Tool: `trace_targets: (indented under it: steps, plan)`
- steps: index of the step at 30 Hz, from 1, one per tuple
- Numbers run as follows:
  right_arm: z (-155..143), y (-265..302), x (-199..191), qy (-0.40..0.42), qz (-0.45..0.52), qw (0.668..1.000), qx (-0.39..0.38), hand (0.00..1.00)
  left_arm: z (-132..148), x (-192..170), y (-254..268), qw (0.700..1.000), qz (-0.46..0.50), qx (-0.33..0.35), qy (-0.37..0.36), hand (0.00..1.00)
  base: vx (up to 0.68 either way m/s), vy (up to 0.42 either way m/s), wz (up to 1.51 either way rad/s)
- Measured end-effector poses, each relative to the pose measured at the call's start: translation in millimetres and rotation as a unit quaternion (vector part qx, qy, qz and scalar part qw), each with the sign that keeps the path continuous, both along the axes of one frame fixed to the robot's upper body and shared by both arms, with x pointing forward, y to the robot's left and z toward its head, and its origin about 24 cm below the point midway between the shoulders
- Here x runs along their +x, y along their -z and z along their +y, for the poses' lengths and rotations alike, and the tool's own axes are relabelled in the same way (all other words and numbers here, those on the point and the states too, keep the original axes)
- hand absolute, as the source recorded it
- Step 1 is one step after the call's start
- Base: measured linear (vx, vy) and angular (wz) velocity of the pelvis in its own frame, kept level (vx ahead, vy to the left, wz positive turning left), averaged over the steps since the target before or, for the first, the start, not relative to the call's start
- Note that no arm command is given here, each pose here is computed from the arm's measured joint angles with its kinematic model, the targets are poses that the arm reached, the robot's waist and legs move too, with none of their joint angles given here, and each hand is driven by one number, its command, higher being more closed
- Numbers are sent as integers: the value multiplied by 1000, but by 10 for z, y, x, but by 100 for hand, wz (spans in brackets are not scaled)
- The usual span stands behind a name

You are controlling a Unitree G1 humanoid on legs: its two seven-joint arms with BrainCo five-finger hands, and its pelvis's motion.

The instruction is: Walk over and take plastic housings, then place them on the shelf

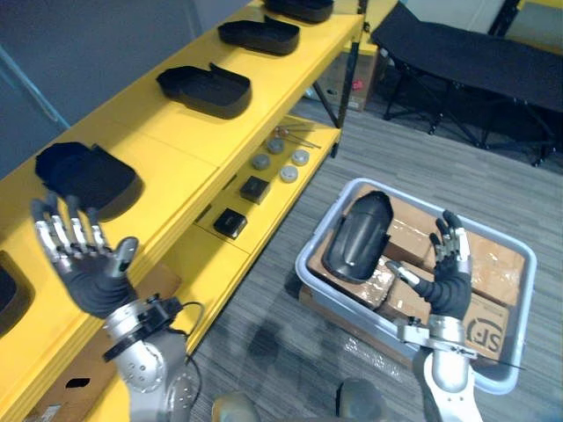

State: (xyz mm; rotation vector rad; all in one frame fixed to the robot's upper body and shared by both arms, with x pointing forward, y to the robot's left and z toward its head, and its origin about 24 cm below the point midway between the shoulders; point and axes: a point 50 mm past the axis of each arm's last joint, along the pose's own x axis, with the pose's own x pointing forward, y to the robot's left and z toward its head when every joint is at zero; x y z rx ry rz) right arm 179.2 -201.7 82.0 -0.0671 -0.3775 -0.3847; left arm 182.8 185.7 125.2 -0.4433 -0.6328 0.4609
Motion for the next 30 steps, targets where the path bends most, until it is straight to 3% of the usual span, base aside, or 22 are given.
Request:
trace_targets:
  steps: [5, 9, 15, 21, 25, 30]
  plan:
    - [-230, 56, 3, 63, 15, 997, 32, 0, -220, 180, 162, 995, 44, 30, 88, 0, -96, 60, -13]
    - [-351, 361, 259, 121, 77, 988, 58, 0, -430, 385, 668, 962, 180, 78, 188, 0, -109, 226, 2]
    - [-836, 246, 801, 224, 92, 967, 75, 0, -378, 403, 1336, 892, 358, 153, 232, 0, -162, 173, 7]
    - [-1254, -261, 1258, 278, 74, 956, 64, 0, -454, 246, 1831, 827, 455, 166, 286, 0, -115, 57, 18]
    - [-1502, -433, 1286, 325, 77, 940, 66, 0, -465, 38, 2151, 786, 522, 149, 295, 0, -35, 40, 10]
    - [-1686, -508, 1309, 351, 110, 927, 70, 0, -309, -16, 2257, 787, 539, 131, 272, 0, -25, 59, 6]
